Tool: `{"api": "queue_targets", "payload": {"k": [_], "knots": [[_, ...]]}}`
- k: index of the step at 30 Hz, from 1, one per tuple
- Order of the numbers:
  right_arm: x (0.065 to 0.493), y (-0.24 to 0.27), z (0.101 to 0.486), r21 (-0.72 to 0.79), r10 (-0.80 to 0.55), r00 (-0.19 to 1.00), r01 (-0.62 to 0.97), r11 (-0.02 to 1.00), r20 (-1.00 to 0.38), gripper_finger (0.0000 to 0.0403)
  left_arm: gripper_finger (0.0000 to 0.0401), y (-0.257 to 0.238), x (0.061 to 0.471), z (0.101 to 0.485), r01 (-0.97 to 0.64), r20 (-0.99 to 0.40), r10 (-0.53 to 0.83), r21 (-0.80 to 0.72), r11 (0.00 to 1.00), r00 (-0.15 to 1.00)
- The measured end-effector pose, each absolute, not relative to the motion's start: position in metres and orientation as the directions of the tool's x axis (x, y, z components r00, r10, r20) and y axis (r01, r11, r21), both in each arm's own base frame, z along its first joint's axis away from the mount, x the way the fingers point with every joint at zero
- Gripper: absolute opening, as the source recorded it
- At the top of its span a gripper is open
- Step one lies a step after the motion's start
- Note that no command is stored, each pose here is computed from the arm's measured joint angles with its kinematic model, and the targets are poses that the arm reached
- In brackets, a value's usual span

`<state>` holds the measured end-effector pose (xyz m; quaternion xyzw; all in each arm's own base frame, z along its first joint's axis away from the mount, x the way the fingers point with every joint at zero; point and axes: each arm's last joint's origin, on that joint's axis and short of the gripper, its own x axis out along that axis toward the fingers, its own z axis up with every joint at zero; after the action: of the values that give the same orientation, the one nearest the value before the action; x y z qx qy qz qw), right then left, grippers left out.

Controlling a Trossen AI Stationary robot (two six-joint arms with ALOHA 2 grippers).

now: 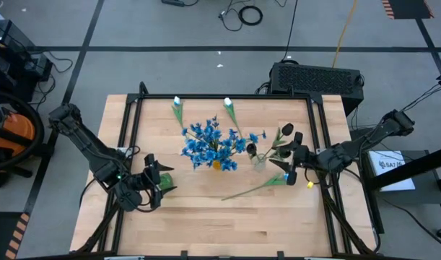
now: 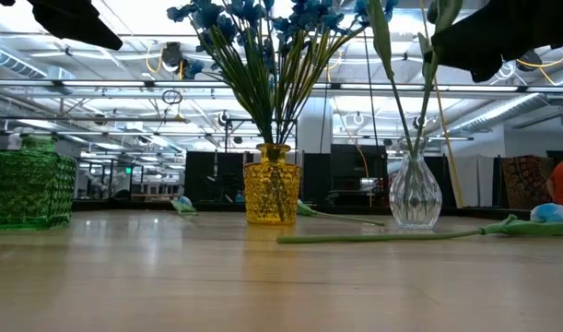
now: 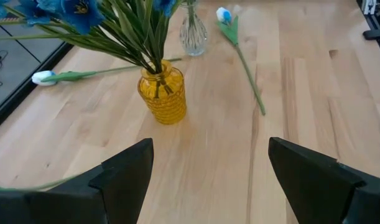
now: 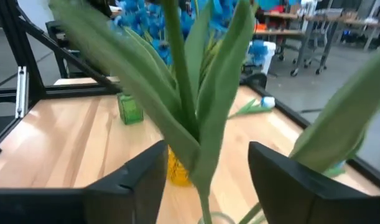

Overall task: Sort flowers into vase by color
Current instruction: Put the black flower into the transparent vase, then adjust the transparent vase on the table

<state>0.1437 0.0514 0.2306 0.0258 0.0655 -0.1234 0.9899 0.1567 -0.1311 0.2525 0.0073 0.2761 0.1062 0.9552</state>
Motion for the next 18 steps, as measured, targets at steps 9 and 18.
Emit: {"api": "queue_targets", "payload": {"k": [9,18], "knots": [[0.141,0.051,0.228,0.085,-0.237,0.943,0.263,0.961,-0.234,0.028,0.0325,-0.136,0.162,0.243,-0.208,-0.547,0.226,0.096,0.973,0.806],[0.133,0.052,0.238,0.13,-0.174,0.891,0.249,0.96,-0.42,0.0319,0.0325,-0.14,0.165,0.236,-0.21,-0.561,0.241,0.121,0.97,0.792]]}}
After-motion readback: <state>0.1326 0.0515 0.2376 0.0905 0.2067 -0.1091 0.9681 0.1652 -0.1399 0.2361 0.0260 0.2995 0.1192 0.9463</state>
